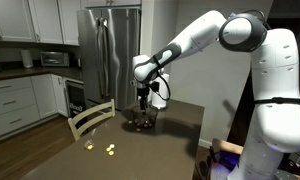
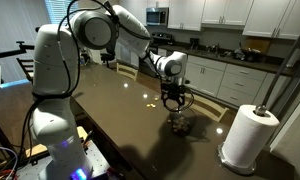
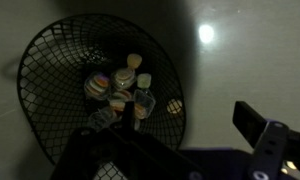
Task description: Move trash bin to the left
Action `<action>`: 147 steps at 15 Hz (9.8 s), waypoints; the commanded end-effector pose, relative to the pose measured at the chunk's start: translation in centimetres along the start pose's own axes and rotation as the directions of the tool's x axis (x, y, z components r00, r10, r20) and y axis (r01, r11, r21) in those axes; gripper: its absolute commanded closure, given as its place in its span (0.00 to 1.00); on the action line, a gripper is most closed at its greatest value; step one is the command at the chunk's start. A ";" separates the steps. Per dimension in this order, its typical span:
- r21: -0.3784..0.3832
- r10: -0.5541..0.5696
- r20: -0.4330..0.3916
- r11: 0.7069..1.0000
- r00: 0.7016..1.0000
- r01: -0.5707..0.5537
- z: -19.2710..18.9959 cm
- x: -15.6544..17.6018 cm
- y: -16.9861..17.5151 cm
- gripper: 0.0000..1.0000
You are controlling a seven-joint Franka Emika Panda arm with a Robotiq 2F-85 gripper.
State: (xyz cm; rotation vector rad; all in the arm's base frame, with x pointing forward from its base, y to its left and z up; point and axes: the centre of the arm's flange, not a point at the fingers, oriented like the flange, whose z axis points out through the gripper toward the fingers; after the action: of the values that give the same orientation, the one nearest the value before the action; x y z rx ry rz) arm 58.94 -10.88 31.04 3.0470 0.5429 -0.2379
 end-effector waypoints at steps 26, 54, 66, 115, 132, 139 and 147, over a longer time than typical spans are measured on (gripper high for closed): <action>0.073 -0.012 0.011 0.997 1.000 0.011 5.7 2.7 1.0 0.95; -0.316 -0.549 0.180 0.754 0.816 0.577 1.3 6.9 -21.6 0.95; -0.356 -0.673 0.290 0.584 0.681 0.729 5.0 5.3 -29.1 0.95; -0.206 -0.996 -0.050 -0.065 -0.077 0.976 -4.2 -0.3 -36.7 0.96; -0.300 -0.970 0.109 -0.239 -0.216 0.923 2.4 -0.6 -40.9 0.62; -0.236 -0.967 0.252 -0.095 -0.033 0.967 0.4 2.6 -42.7 0.16; -0.202 -0.892 0.397 0.143 0.215 0.969 -1.2 7.9 -44.0 0.00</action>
State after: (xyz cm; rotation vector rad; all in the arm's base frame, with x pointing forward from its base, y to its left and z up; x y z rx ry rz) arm 48.09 31.27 30.91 1.6614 2.2157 -0.2830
